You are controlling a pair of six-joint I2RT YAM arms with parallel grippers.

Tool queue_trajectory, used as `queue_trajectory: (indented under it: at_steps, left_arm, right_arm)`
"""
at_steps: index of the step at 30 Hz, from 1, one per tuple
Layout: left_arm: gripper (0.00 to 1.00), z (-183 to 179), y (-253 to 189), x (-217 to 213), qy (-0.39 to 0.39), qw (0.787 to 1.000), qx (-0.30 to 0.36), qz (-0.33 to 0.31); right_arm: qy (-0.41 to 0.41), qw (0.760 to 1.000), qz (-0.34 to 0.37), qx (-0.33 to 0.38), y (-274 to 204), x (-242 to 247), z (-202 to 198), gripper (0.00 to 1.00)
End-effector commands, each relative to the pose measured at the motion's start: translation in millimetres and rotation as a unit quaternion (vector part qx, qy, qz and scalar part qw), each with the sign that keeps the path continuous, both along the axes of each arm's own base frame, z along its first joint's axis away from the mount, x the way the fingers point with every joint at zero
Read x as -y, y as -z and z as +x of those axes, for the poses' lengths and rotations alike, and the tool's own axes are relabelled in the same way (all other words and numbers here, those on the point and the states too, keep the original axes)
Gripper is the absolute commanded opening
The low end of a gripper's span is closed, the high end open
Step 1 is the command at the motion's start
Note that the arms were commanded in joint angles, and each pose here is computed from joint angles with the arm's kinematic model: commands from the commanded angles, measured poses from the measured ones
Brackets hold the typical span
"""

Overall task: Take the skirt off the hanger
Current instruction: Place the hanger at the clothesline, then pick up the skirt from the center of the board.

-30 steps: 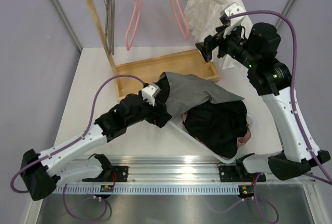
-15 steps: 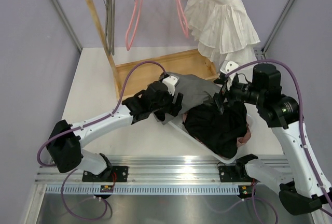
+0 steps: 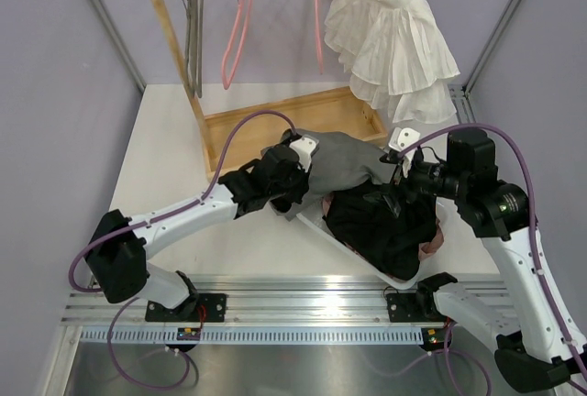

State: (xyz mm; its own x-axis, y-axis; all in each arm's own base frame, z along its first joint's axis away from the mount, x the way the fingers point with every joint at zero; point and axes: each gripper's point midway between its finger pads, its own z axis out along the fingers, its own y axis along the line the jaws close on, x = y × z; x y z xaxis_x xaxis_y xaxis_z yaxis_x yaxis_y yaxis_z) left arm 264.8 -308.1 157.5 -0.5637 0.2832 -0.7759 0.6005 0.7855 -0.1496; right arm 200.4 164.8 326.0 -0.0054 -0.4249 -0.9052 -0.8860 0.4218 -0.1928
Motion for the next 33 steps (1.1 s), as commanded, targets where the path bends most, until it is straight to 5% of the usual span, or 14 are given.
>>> queue_trajectory:
  at_steps: [1, 10, 17, 24, 33]
  left_arm:
    - [0.06, 7, -29, 13, 0.009, 0.999, 0.023, -0.032]
    - [0.00, 8, -164, 20, 0.020, 0.982, 0.115, -0.146]
    - [0.00, -16, -323, 33, 0.081, 0.929, 0.200, -0.301]
    - [0.00, -51, -426, 41, 0.150, 0.861, 0.251, -0.416]
    - [0.00, -52, -474, 70, 0.189, 0.819, 0.252, -0.480]
  right_arm:
    - [0.006, 1.000, 0.002, 0.017, -3, 4, 0, 0.99]
    - [0.089, 0.996, 0.010, 0.024, 3, 25, 16, 0.99]
    - [0.291, 0.953, 0.081, 0.010, -21, 86, 69, 0.99]
    - [0.294, 0.947, 0.129, 0.015, -39, 103, 70, 0.99]
    - [0.380, 0.906, 0.185, 0.038, -66, 130, 69, 0.99]
